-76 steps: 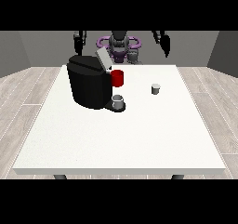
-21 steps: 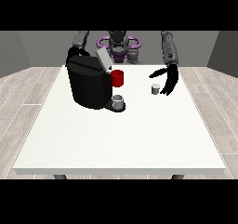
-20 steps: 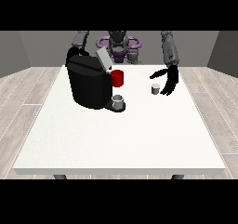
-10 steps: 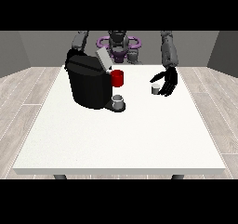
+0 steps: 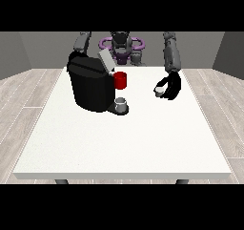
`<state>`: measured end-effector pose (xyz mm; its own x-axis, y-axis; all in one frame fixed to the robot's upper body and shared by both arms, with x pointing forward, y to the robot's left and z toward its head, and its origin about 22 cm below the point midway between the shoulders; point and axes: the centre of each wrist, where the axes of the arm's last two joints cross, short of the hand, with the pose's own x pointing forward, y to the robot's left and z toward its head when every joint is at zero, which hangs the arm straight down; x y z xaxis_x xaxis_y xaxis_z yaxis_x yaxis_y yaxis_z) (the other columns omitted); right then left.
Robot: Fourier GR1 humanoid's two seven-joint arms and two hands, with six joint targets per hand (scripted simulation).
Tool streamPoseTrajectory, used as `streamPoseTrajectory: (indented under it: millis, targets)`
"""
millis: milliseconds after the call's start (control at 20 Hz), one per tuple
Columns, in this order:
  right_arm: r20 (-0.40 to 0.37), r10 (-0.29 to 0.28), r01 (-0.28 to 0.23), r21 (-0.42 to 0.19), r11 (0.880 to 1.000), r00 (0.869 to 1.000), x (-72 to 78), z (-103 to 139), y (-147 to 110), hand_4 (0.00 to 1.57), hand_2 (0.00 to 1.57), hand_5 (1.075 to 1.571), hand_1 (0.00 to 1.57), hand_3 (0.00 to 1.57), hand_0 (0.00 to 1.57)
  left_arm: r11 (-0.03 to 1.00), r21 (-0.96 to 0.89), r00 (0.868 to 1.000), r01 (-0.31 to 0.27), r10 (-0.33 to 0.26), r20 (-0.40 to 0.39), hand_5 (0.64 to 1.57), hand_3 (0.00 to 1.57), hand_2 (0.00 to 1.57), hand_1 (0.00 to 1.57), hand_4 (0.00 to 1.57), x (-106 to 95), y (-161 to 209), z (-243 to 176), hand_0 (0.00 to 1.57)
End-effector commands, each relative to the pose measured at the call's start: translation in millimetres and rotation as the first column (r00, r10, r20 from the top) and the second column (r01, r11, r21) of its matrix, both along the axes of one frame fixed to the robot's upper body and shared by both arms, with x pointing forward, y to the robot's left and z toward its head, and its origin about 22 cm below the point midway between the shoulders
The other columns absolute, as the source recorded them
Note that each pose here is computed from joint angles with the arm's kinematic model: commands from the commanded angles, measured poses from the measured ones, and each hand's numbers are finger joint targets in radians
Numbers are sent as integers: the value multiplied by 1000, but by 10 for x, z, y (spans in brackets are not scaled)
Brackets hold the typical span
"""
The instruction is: Insert the coffee pod into the coffee machine and close the lid
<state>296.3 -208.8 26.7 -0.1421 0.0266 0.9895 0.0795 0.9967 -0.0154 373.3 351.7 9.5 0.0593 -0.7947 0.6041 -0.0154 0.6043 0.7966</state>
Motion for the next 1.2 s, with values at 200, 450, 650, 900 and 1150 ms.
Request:
streamPoseTrajectory:
  millis: [200, 450, 650, 900, 1150]
  targets:
    - [-43, -1, 1, 11, 1000, 999, -48, 5, 43, 424, 0, 1571, 0, 0, 0, 993, 119, 996, -22, 31, -79, 1571, 966, 1173, 1115, 280, -43, 41, -117, 1115]
    - [-67, -5, 6, 20, 1000, 998, -92, -128, -60, 438, 0, 1571, 0, 0, 0, 995, 48, 996, 91, -92, 11, 1571, 1423, 1457, 1424, 564, 120, -61, 98, 1424]
    - [-70, -4, 6, 17, 1000, 998, 60, -61, 77, 490, 0, 1571, 0, 0, 0, 983, 43, 982, 178, -181, 58, 1571, 1364, 1423, 1400, 595, 365, -205, 527, 1400]
    - [-97, -30, 32, 20, 999, 995, 45, -313, -179, 407, 0, 1571, 0, 0, 0, 965, 45, 964, 259, -261, 47, 1571, 1315, 1327, 1243, 535, 498, -307, 883, 1243]
    - [-133, 39, -37, 18, 999, 990, -71, -306, -212, 489, 0, 1571, 0, 0, 0, 969, 67, 970, 238, -241, 39, 1571, 1291, 1323, 1235, 571, 556, -390, 984, 1235]
